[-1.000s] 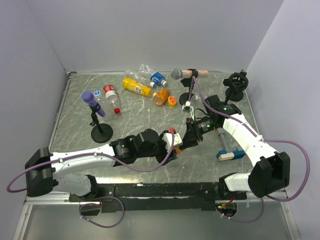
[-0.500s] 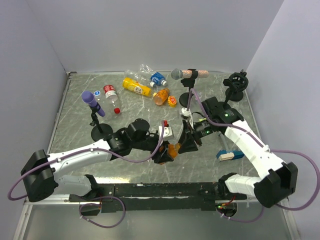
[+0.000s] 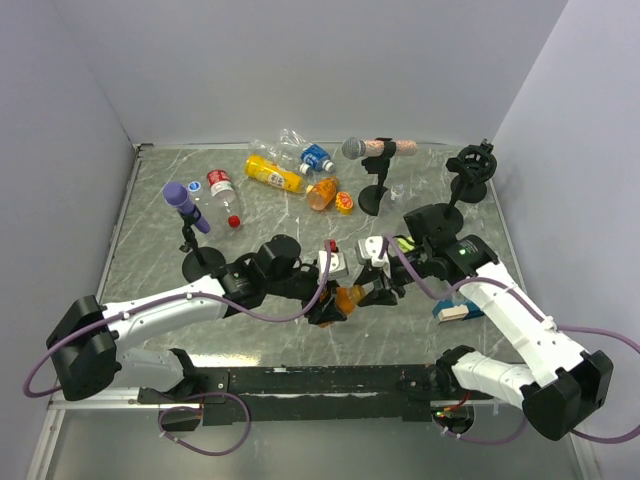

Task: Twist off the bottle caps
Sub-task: Unscrew the bottle cap from the plastic bottle.

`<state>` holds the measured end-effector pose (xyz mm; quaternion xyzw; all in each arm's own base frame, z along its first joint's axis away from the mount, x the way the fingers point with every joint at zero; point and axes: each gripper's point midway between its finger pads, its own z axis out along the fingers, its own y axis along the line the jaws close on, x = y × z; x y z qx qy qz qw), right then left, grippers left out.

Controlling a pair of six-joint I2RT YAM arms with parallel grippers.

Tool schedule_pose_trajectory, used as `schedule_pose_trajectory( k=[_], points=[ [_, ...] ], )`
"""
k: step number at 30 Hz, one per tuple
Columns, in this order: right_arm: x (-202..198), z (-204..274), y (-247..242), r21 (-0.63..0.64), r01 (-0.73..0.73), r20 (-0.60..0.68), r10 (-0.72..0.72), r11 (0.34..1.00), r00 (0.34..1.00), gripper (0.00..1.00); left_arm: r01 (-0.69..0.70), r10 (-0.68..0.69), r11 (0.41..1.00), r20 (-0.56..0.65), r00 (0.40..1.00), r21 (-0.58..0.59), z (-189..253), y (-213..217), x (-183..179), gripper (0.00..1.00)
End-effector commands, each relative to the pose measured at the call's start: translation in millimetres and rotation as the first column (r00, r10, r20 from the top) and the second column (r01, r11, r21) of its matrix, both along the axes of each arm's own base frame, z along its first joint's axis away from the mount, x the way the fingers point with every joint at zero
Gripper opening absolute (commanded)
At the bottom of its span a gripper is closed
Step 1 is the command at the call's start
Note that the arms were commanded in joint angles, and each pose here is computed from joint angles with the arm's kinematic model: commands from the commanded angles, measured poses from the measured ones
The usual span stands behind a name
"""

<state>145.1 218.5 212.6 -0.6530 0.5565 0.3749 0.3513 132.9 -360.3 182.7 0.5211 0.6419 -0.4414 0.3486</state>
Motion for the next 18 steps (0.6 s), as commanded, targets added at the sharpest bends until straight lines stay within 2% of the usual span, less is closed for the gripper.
schedule_pose_trajectory(
  k=[1,2,5,7,11,13,16,18],
  points=[
    [25,9,5,0.017,0.061,0.088,-0.062,0.998,0.994,0.23,-0.027,0.027,1.000,-0.011,1.000,0.007,8,3,1,0.28],
    [25,13,5,0.022,0.088,0.062,-0.089,0.996,0.994,0.33,-0.042,0.042,0.999,-0.006,0.999,0.012,8,4,4,0.28],
    [24,31,5,0.032,0.146,-0.001,-0.147,0.989,0.989,0.73,-0.094,0.094,0.995,0.024,0.995,0.018,9,8,10,0.28],
    [22,49,4,0.041,0.186,-0.052,-0.183,0.982,0.982,0.89,-0.133,0.132,0.991,0.050,0.990,0.020,12,9,13,0.28],
    [16,81,-2,0.070,0.263,-0.175,-0.247,0.962,0.953,0.99,-0.240,0.231,0.969,0.136,0.964,0.054,15,7,13,0.28],
    [19,87,-7,0.065,0.334,-0.270,-0.306,0.940,0.913,0.99,-0.291,0.281,0.956,0.165,0.945,0.040,18,6,15,0.28],
    [22,73,-12,-0.012,0.419,-0.481,-0.373,0.908,0.794,0.99,-0.350,0.343,0.937,0.207,0.916,-0.001,26,6,16,0.28],
    [18,60,-11,-0.070,0.425,-0.576,-0.384,0.903,0.722,0.99,-0.371,0.366,0.928,0.225,0.903,-0.024,29,5,17,0.28]
  ],
)
